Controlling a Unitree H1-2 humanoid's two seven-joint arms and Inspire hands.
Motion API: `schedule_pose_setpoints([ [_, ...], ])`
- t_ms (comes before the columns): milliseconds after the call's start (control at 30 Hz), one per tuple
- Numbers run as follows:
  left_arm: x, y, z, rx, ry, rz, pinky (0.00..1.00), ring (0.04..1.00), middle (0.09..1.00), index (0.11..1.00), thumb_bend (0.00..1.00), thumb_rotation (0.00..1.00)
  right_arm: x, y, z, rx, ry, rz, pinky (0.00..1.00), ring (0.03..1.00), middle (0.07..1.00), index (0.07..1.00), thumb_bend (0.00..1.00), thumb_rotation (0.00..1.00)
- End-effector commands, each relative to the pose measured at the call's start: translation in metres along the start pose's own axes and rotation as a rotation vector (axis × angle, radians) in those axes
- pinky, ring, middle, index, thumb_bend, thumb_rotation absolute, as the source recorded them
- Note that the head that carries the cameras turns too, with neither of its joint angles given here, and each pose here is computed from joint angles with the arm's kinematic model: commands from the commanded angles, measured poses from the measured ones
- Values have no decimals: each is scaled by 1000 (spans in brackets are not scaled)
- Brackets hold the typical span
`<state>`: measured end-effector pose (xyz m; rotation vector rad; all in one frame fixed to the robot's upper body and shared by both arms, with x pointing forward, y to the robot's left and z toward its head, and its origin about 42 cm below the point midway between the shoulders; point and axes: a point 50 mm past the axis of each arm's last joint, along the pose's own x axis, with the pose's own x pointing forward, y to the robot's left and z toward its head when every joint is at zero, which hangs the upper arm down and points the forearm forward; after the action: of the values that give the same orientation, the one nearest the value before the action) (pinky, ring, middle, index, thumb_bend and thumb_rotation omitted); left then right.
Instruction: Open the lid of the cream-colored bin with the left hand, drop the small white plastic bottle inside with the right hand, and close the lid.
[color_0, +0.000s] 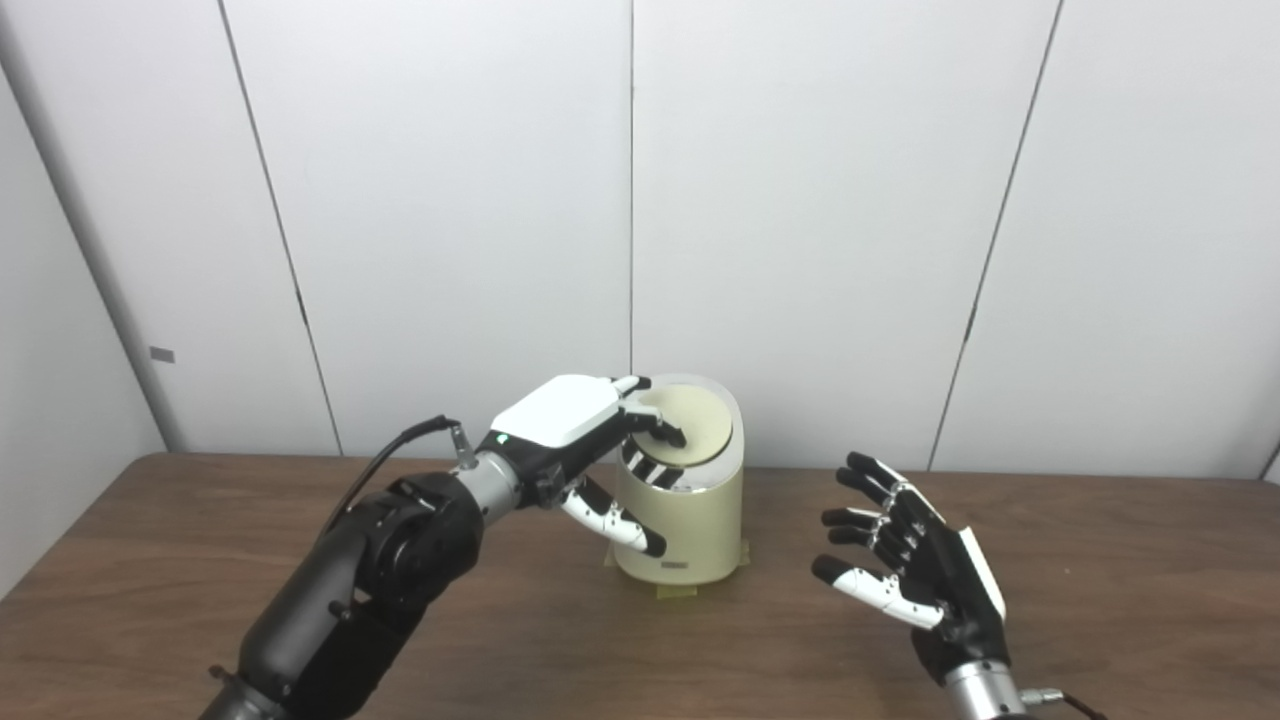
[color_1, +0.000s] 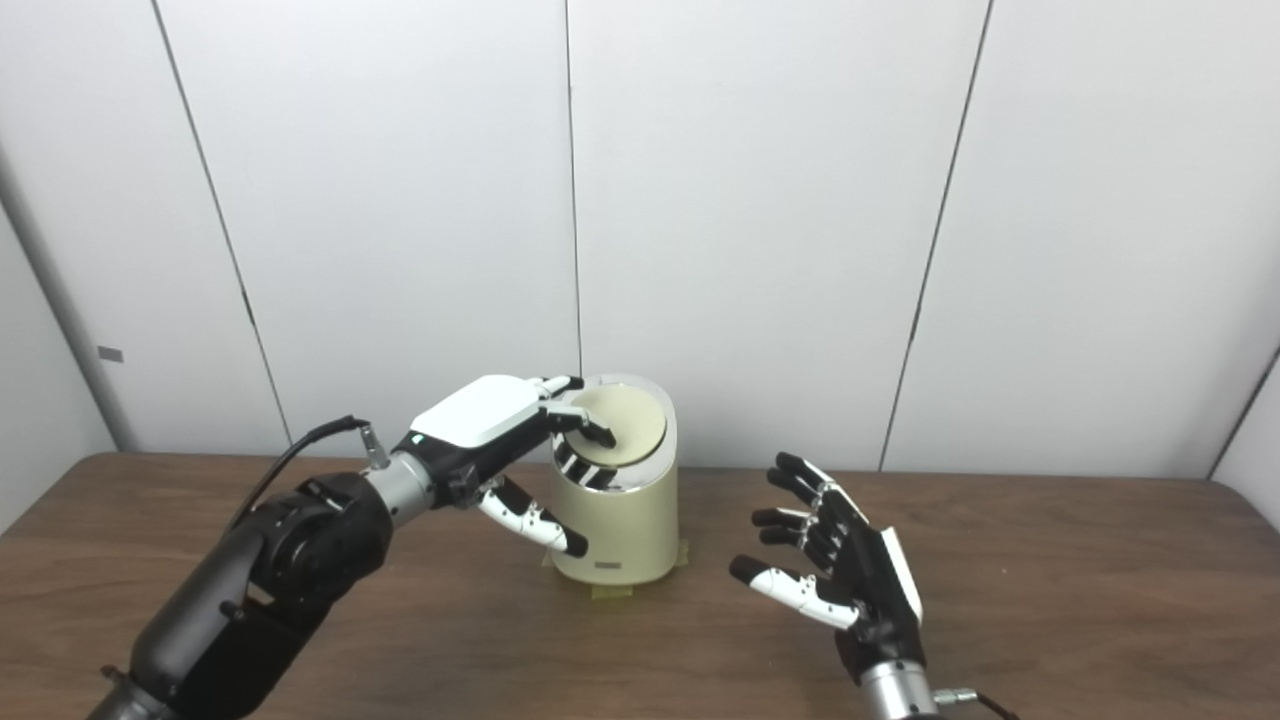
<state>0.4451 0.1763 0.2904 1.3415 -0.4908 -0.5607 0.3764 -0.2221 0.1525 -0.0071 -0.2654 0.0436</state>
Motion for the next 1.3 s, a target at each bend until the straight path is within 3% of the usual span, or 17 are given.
schedule_pose_setpoints([
  [0,4,11,4,120,-27,16,1000,994,804,814,904,392,13,3,21,-1,-82,10,633,658,814,805,885,250],
  [133,8,-1,12,260,12,-61,1000,1000,884,898,880,411,13,3,20,-1,-83,11,632,659,816,805,886,258],
  [267,9,-11,16,319,29,-112,1000,1000,919,923,898,406,13,3,21,-1,-88,11,622,658,815,806,881,261],
  [600,10,-19,19,275,48,-189,1000,1000,895,906,919,365,13,1,21,-12,-91,8,623,659,811,810,875,276],
  [733,10,-18,19,266,54,-216,1000,1000,878,895,916,394,13,1,22,-18,-93,7,604,665,814,812,861,285],
  [933,3,-1,17,230,45,-144,1000,1000,861,885,898,438,12,0,22,-7,-90,1,600,673,821,805,886,298],
  [1067,-4,13,18,206,14,-51,1000,999,831,854,884,432,12,1,23,-10,-88,2,612,680,823,809,877,302],
  [1167,-12,26,17,138,19,63,1000,983,821,833,856,426,11,1,24,-10,-86,-3,621,674,822,807,869,295],
  [1267,-22,33,10,63,13,228,1000,960,812,826,831,394,11,0,20,-6,-82,-4,623,671,822,807,874,294],
])
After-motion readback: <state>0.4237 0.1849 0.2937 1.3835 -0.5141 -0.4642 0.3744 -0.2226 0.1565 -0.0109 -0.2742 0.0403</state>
